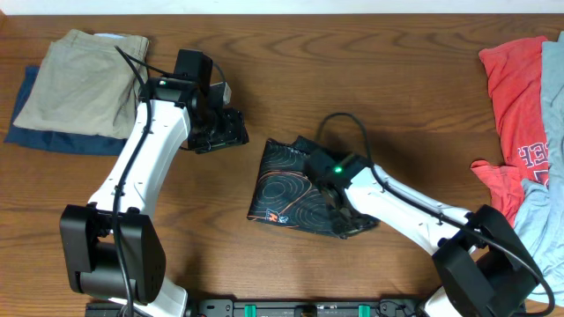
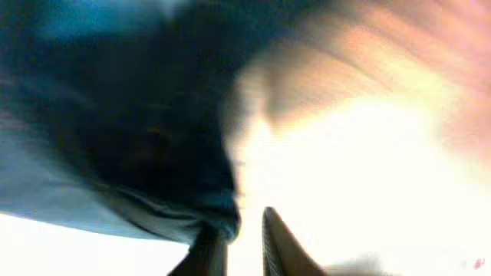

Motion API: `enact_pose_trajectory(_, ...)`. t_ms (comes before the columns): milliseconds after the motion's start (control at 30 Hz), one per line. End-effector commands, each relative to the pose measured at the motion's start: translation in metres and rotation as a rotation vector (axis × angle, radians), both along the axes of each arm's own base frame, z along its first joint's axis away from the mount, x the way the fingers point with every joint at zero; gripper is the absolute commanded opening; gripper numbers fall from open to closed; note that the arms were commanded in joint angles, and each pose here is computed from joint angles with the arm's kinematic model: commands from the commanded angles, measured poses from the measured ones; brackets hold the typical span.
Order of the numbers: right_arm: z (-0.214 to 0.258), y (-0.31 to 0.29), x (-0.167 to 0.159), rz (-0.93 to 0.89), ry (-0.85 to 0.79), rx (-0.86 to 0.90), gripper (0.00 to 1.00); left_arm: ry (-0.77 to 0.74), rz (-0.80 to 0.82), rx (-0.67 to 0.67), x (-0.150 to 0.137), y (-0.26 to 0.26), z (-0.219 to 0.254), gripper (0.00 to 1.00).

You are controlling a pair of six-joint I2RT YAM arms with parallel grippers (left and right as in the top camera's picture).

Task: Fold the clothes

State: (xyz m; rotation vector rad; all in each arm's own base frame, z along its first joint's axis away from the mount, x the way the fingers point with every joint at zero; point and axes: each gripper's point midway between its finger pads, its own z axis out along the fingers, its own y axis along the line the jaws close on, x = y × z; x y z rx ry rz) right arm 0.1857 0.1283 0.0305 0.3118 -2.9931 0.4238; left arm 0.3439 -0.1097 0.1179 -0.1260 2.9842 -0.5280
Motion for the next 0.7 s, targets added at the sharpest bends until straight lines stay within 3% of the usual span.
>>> enact_pose_trajectory(0,0.004,-0.02,0.015,-0.149,-0.137,-0.114,0.35,0.017,-0.007,0.014,-0.002,0.002,-0.007,0.63)
enact_pose_trajectory(100,0.004,-0.019,0.016,-0.151,-0.139,-0.112,0.33,0.019,-0.007,0.014,-0.002,0.002,-0.007,0.63)
enact_pose_trajectory(200,0.004,-0.018,0.018,-0.168,-0.158,-0.106,0.19,0.026,-0.008,0.015,-0.004,0.002,-0.007,0.68)
enact_pose_trajectory(267,0.006,-0.021,0.021,-0.212,-0.19,-0.118,0.18,0.028,-0.008,0.015,-0.005,0.002,-0.007,0.72)
enact_pose_trajectory(467,0.026,-0.028,0.038,-0.3,-0.265,-0.051,0.22,0.024,-0.052,0.021,-0.008,0.003,-0.011,0.8)
enact_pose_trajectory(667,0.055,-0.042,0.053,-0.348,-0.357,0.039,0.39,0.007,-0.143,-0.071,-0.013,-0.013,-0.027,0.83)
